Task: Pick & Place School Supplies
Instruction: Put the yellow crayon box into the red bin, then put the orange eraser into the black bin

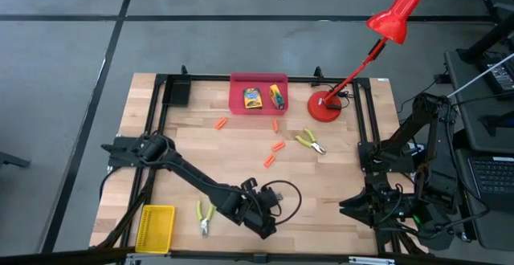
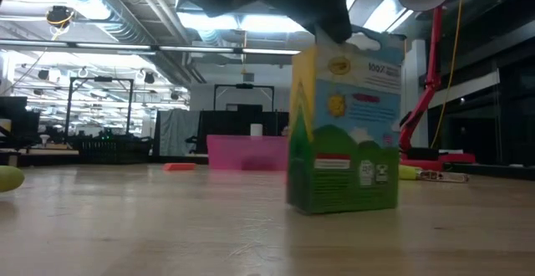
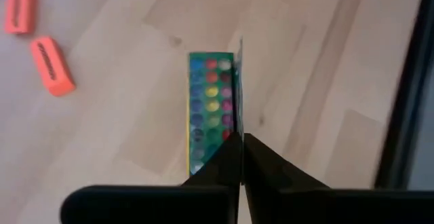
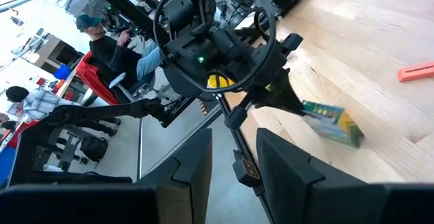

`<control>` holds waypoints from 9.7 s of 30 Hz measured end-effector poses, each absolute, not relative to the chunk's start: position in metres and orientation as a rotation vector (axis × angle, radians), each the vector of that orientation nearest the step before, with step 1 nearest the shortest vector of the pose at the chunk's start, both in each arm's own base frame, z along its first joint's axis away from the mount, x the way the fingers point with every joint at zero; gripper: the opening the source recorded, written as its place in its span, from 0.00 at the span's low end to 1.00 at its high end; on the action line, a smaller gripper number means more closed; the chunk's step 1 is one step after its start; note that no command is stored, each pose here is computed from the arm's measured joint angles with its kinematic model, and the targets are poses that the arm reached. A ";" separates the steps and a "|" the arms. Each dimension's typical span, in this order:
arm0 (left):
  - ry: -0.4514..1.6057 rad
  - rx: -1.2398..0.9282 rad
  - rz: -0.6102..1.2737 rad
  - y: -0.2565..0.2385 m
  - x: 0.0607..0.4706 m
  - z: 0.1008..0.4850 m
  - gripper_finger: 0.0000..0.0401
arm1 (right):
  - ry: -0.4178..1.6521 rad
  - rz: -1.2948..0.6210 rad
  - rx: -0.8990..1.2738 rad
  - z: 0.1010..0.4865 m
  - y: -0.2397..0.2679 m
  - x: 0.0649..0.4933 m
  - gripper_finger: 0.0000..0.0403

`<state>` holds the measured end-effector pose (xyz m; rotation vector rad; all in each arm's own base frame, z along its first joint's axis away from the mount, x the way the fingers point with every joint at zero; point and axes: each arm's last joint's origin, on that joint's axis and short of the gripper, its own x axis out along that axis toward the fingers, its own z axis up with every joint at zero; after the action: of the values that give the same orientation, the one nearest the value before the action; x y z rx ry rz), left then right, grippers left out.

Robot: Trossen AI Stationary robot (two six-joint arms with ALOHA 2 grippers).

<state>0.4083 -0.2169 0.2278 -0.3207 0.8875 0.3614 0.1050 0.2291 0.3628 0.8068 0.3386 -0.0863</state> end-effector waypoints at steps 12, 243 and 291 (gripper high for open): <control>0.768 -0.204 0.566 -0.154 0.404 0.280 0.01 | 0.272 -0.117 0.783 0.364 0.227 0.105 0.30; 0.641 -1.130 0.780 0.060 0.434 0.174 0.44 | -0.123 -0.358 0.755 0.399 0.221 0.132 0.30; 0.650 -1.230 0.935 0.099 0.441 0.143 0.22 | -0.091 -0.318 0.726 0.399 0.224 0.130 0.30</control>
<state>0.4414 0.0985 0.1432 -1.2302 0.6504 0.9354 0.1302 0.2236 0.3995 0.7258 -0.0913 -0.3178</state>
